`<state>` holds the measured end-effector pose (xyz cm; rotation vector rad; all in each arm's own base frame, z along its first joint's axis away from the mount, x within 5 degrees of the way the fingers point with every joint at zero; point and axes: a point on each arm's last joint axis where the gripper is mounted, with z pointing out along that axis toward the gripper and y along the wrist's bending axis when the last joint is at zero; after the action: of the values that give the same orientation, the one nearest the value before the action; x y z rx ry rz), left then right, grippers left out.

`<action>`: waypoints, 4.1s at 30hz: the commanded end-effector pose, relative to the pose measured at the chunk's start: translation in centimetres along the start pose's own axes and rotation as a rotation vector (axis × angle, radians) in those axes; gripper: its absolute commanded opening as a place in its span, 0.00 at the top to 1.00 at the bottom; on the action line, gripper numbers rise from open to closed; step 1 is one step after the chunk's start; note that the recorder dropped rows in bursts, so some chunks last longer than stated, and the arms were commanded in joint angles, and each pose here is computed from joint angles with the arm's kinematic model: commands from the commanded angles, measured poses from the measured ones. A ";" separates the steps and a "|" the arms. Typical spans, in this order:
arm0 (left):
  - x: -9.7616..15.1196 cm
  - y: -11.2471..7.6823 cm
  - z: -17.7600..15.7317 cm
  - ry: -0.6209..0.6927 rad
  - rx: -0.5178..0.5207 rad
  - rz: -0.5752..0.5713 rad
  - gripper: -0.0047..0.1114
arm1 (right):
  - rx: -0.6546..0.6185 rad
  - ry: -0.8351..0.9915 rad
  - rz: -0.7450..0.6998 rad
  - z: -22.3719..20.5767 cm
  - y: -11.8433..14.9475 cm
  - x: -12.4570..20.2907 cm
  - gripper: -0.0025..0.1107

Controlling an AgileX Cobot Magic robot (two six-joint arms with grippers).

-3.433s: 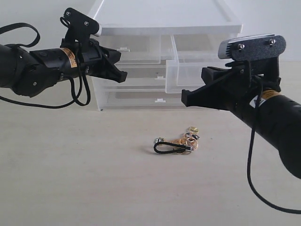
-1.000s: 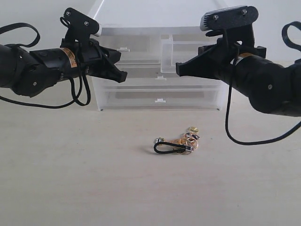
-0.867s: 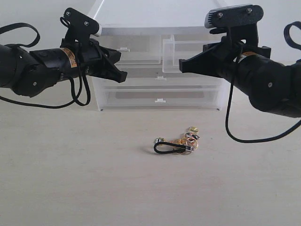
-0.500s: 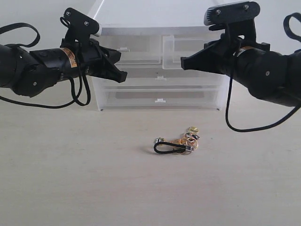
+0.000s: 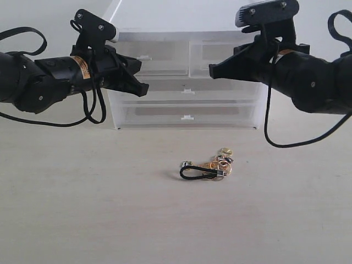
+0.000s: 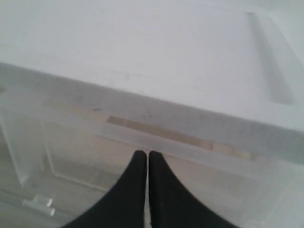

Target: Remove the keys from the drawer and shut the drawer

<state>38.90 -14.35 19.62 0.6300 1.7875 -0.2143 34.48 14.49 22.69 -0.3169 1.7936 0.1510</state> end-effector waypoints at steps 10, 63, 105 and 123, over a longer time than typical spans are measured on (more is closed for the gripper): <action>-2.9 2.7 -0.4 -0.173 -0.106 -0.141 0.92 | -0.019 0.041 0.003 2.9 0.1 -1.0 0.98; 0.0 -5.8 -17.0 -0.079 0.122 -0.083 0.92 | -0.179 0.026 0.108 -23.8 -1.8 1.7 0.98; 4.4 -8.4 -23.4 -0.113 0.192 -0.084 0.92 | 0.204 -0.117 0.070 -29.6 -4.7 8.7 0.98; 4.4 -8.4 -23.4 -0.113 0.192 -0.085 0.92 | 0.273 0.029 0.152 -30.5 -5.0 11.5 0.98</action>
<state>14.40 -9.46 21.30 0.6772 1.7072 -0.4562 4.97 -0.10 20.01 0.0744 1.8379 0.0286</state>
